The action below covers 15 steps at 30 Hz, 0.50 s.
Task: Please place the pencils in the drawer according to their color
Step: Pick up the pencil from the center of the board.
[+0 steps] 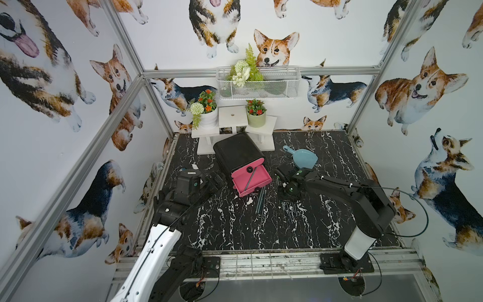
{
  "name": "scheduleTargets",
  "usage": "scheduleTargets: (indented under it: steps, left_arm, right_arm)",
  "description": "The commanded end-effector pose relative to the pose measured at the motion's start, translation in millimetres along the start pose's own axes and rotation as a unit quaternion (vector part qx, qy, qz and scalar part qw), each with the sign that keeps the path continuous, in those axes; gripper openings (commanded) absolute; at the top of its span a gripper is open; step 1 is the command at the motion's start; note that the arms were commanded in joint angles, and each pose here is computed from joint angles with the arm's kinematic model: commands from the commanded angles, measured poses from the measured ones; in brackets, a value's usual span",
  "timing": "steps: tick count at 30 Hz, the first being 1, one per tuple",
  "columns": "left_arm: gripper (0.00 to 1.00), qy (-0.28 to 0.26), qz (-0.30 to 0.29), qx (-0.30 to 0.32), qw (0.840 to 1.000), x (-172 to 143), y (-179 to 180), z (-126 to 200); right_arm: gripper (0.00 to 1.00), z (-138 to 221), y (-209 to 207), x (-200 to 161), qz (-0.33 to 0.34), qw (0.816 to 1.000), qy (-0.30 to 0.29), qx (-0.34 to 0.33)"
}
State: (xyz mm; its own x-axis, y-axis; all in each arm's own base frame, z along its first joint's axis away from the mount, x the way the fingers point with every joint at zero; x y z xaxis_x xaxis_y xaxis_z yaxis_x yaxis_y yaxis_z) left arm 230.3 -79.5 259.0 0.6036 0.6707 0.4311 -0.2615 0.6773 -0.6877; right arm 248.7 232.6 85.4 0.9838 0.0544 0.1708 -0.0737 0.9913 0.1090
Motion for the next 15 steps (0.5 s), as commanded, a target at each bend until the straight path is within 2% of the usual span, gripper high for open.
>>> scheduleTargets:
  steps: [1, 15]
  left_arm:
    - [0.93, -0.012, 0.003, -0.002, 1.0, 4.4, -2.1, -1.9]
    - [0.94, -0.01, 0.0, 0.002, 1.0, 5.1, -2.1, -4.8]
  right_arm:
    - [0.24, -3.0, 3.5, -0.1, -0.001, 1.0, 0.004, 0.0]
    - [0.24, -25.5, 2.0, -10.4, 0.011, 0.999, 0.028, -0.028]
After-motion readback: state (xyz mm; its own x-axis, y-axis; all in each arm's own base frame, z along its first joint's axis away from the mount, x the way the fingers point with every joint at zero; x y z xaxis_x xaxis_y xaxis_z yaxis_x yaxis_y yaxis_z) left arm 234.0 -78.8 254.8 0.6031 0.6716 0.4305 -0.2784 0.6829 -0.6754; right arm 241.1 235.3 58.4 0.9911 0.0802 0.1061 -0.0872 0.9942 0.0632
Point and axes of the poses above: each gripper's point midway between its finger pads, its own z axis back along the fingers, its own y axis along the line the jaws close on, x = y × z, the point moved 4 cm from there along z, back along the fingers, and after that the axes turned 1 degree about z, right-handed, at the moved point
